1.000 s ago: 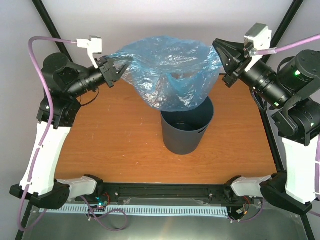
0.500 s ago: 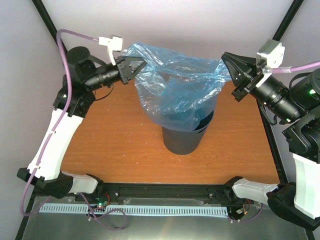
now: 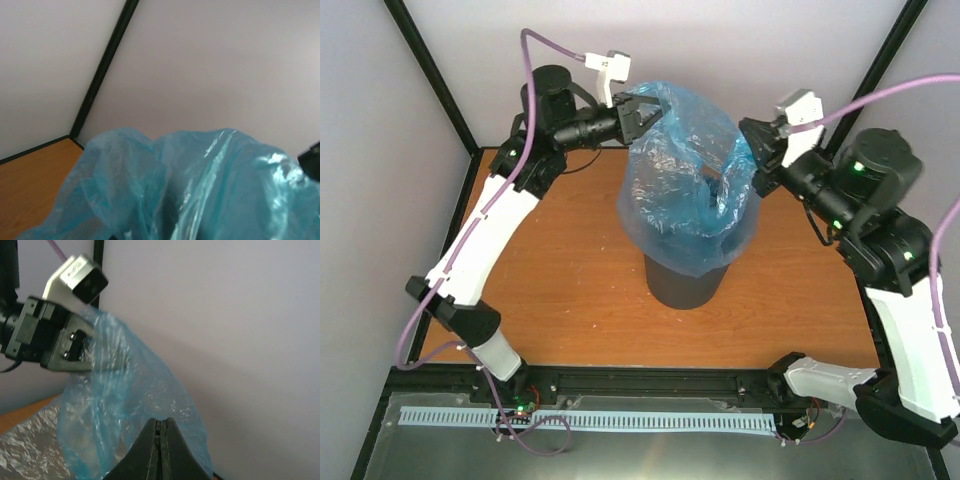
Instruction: Put the trash bags into the trash bin
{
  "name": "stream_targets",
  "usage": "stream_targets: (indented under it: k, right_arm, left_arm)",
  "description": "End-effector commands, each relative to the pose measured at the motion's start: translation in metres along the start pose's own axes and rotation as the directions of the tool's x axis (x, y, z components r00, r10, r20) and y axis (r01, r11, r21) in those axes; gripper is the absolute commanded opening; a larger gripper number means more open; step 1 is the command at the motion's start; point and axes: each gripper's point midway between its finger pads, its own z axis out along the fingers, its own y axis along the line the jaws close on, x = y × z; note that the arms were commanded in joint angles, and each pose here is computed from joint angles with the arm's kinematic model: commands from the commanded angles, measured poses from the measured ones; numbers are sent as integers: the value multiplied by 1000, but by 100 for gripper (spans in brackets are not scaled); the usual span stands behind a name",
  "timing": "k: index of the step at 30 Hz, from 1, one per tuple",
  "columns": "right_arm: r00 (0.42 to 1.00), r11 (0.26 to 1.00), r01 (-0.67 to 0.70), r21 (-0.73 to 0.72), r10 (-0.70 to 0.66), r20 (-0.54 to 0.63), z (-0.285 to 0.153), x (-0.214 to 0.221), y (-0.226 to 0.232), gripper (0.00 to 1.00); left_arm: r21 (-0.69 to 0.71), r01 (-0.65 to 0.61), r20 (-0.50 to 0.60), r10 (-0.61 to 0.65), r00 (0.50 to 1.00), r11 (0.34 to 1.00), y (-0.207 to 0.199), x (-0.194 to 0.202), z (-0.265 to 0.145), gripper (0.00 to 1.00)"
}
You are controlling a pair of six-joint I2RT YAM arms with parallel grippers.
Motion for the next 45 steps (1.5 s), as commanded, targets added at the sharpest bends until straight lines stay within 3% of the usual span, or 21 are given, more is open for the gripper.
stream_targets:
  k: [1,6,10,14,20,21,23,25,30,37,45]
  right_arm:
    - [1000,998,9,65,-8,-17,17,9,-12,3]
    - [999,993,4,120,0,-33,36,14,-26,3]
    - [998,982,-27,187,36,-47,41,24,-54,3]
    - [994,979,-82,187,92,-50,44,32,-83,3]
    - [985,981,-157,110,164,-55,45,46,-101,3]
    - [985,985,-160,69,164,-55,44,46,-94,9]
    - [987,988,-150,-31,148,-63,41,44,-75,36]
    - [987,984,-151,-94,145,-73,32,39,-60,55]
    - [989,989,-135,-57,130,-72,-2,13,-50,86]
    - [989,985,-84,153,101,-106,-40,11,-66,100]
    - [962,954,-28,298,107,-252,-52,69,-83,100]
  left_arm:
    - [-63,-48,29,50,998,997,23,-11,20,1]
    - [-74,-40,39,43,998,996,49,-17,49,1]
    - [35,-8,36,6,999,999,46,-18,71,1]
    - [125,3,67,-12,998,992,38,-26,81,1]
    - [148,7,77,-18,997,989,40,-27,86,1]
    - [139,10,75,-21,997,990,43,-26,87,1]
    - [119,6,79,-15,997,993,44,-26,85,1]
    - [76,-18,98,11,995,997,45,-31,78,1]
    - [-51,-44,161,52,985,998,51,-47,49,1]
    - [-166,57,199,-23,980,984,64,-50,12,1]
    - [-370,27,177,42,983,929,70,-43,-33,1]
